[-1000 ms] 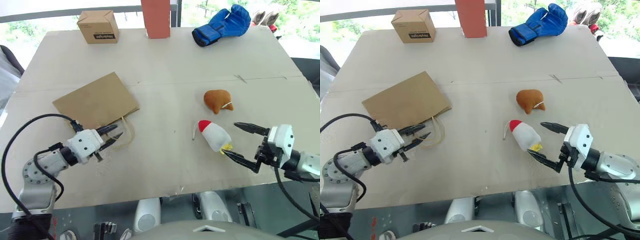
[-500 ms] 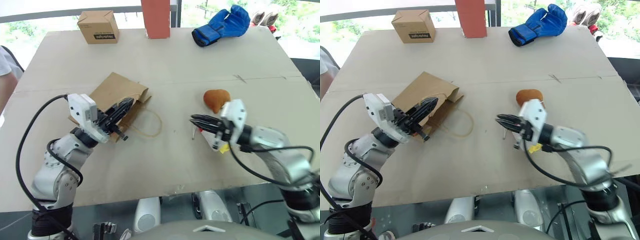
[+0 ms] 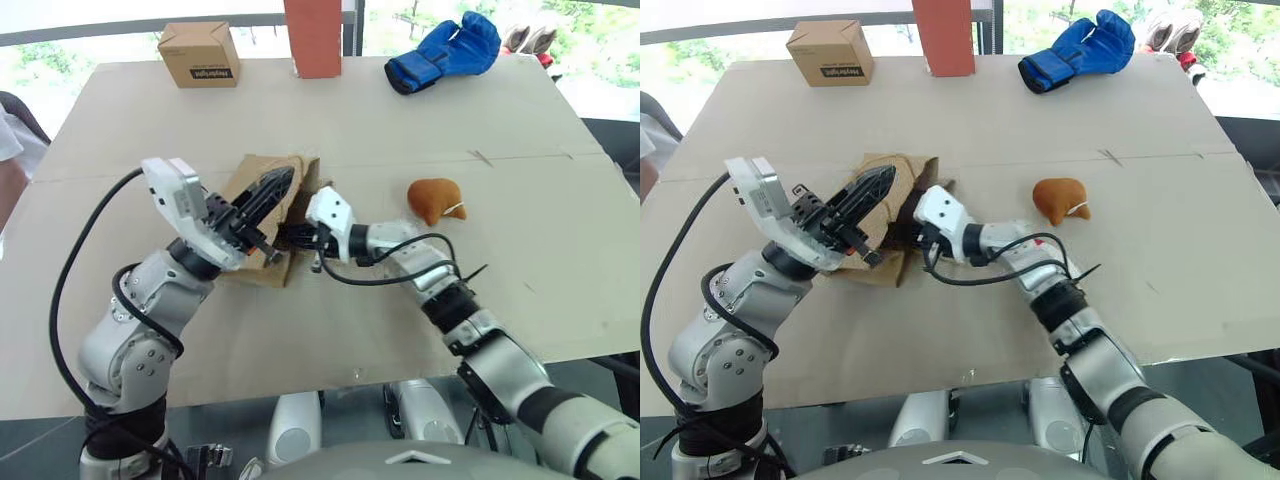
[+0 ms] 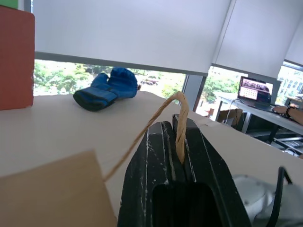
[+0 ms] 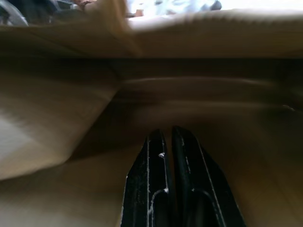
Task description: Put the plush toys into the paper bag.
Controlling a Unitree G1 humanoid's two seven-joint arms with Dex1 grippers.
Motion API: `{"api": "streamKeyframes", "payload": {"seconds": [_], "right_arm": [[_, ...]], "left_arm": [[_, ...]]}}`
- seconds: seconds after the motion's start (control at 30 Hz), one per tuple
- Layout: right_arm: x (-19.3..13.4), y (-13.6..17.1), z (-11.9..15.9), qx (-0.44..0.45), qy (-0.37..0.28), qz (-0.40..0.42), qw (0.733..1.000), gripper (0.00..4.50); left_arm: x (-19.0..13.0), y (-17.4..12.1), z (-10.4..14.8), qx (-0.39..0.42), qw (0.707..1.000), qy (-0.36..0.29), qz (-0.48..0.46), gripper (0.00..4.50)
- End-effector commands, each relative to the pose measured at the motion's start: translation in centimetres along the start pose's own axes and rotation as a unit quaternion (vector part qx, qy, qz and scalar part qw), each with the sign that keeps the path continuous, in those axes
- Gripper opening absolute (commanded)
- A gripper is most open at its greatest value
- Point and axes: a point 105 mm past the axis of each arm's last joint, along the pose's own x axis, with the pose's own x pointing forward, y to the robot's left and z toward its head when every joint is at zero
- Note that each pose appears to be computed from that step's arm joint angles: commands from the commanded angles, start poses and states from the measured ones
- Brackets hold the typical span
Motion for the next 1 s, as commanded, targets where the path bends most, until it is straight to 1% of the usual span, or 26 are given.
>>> {"api": "streamKeyframes", "payload": {"seconds": [0.03, 0.13, 0.3, 0.53, 0.7, 0.8, 0.87, 0.93, 1.0], "right_arm": [[0.8, -0.1, 0.0, 0.007, -0.018, -0.002, 1.0, 0.03], [1.2, 0.0, -1.6, 0.013, 0.0, -0.012, 1.0, 0.03], [1.1, 0.4, -3.2, 0.021, 0.019, -0.013, 1.0, 0.03], [1.0, 0.0, -4.2, 0.02, 0.044, -0.029, 0.998, 0.03], [1.1, -0.5, -4.3, 0.008, 0.055, -0.051, 0.997, 0.03], [1.0, -0.5, -4.4, 0.001, 0.058, -0.049, 0.997, 0.03], [0.7, -1.0, -3.7, -0.008, 0.046, -0.056, 0.997, 0.03], [0.3, -1.4, -2.3, -0.021, 0.023, -0.056, 0.998, 0.03], [-0.2, -1.9, -1.3, -0.03, 0.017, -0.062, 0.997, 0.03]], "left_arm": [[0.5, -1.0, 1.6, 0.006, 0.999, -0.03, -0.007, 0.0], [0.5, -1.0, 2.2, 0.007, 0.999, -0.043, 0.005, 0.0], [0.3, -0.2, 3.8, 0.002, 0.997, -0.072, 0.032, 0.0], [0.4, 0.6, 5.8, 0.009, 0.994, -0.098, 0.047, 0.0], [0.4, 1.2, 7.0, 0.019, 0.993, -0.107, 0.056, 0.0], [0.1, 1.7, 7.6, 0.017, 0.99, -0.117, 0.073, 0.0], [-0.1, 1.8, 7.2, 0.012, 0.991, -0.111, 0.079, 0.0], [-0.2, 1.7, 6.7, 0.012, 0.992, -0.101, 0.077, 0.0], [-0.2, 1.8, 6.3, 0.008, 0.992, -0.097, 0.079, 0.0]]}}
